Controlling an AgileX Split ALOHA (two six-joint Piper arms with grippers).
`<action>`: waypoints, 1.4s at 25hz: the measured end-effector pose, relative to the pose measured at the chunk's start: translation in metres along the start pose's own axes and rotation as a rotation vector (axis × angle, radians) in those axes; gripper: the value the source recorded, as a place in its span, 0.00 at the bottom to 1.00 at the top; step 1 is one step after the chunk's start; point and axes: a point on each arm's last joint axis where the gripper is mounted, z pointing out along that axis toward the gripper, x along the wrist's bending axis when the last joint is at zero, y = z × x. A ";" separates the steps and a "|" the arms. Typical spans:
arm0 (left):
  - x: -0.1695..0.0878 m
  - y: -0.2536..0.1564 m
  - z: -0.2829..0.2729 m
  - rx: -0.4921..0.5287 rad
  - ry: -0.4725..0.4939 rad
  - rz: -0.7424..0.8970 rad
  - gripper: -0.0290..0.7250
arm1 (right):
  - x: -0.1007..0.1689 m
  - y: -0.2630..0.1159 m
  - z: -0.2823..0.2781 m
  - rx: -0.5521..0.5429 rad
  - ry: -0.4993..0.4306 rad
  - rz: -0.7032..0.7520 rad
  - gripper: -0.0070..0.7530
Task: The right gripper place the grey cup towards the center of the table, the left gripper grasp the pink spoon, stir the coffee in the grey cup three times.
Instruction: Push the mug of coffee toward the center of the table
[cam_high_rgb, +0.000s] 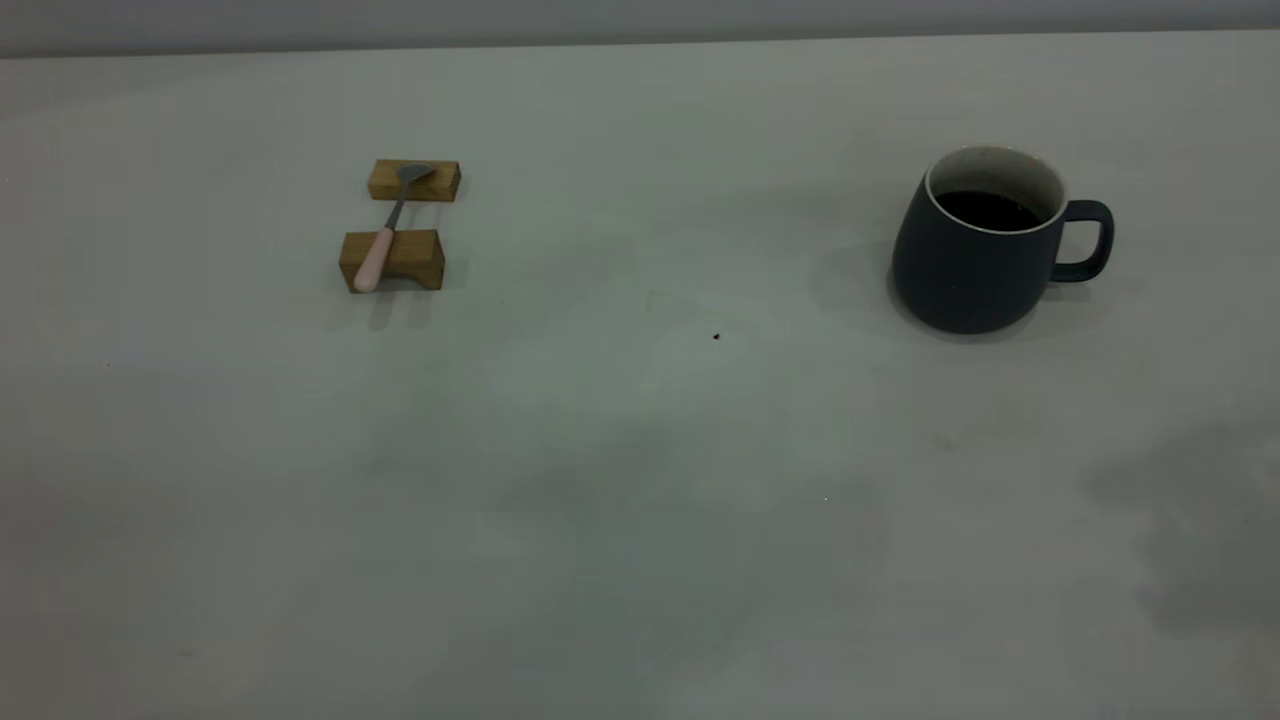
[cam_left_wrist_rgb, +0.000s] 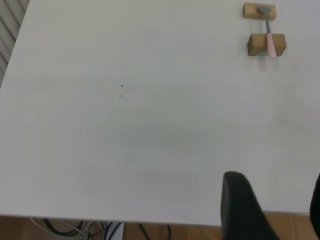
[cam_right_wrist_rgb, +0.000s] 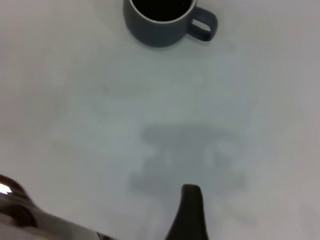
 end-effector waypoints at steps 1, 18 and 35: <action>0.000 0.000 0.000 0.000 0.000 0.000 0.58 | -0.003 0.006 0.011 0.018 0.008 -0.029 0.97; 0.000 0.000 0.000 0.000 0.000 0.000 0.58 | -0.012 0.060 0.201 0.252 0.182 -0.453 0.95; 0.000 0.000 0.000 0.000 0.000 0.000 0.58 | -0.028 0.081 0.281 0.277 0.165 -0.714 0.92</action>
